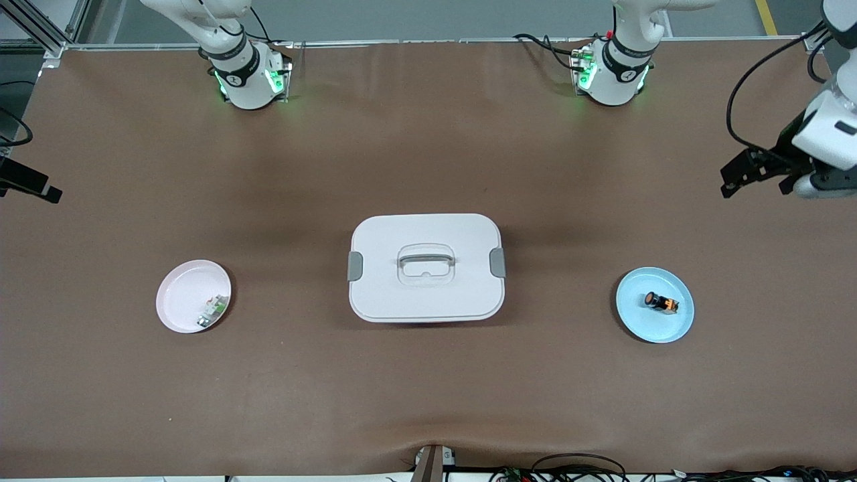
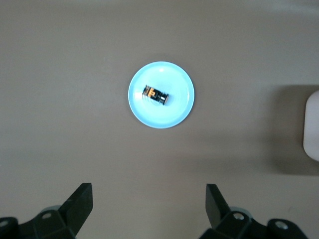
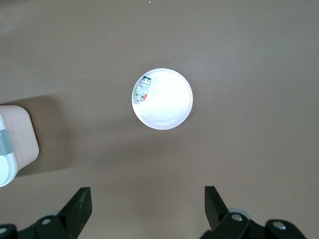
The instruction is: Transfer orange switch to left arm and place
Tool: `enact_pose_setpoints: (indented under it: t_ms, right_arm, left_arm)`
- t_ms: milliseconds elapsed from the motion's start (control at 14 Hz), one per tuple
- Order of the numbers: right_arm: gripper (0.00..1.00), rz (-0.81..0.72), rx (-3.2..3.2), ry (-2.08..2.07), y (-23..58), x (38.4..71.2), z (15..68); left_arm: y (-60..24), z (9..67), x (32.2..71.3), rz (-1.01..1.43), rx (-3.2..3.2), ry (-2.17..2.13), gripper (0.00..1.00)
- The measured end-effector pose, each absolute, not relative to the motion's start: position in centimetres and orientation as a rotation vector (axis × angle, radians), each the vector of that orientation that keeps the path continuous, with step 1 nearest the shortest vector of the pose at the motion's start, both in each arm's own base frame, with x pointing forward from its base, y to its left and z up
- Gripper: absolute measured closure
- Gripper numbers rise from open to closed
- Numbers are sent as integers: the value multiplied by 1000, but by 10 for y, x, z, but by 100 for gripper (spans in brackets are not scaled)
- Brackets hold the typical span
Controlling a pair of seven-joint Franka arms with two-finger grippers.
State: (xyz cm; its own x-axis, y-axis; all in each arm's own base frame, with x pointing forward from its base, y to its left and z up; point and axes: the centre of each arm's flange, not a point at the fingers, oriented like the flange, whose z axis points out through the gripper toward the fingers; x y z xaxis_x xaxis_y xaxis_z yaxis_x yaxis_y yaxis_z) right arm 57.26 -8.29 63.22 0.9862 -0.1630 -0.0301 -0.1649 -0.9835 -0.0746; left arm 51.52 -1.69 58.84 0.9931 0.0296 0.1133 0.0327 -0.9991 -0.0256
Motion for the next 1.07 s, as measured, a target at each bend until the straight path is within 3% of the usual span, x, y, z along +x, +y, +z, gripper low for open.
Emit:
enact_pose_setpoints:
  t_ms: [501,645,1074]
  right_arm:
    - [0,35,-3067,159,-83,573,632]
    - [0,38,-3097,130,-82,573,632]
    - [0,32,-3118,94,-74,575,633]
  left_arm:
    - [-21,627,479,-341,-3129,-63,0]
    - [-21,634,485,-345,-3130,-62,0]
    - [-20,621,538,-52,-3143,-58,0]
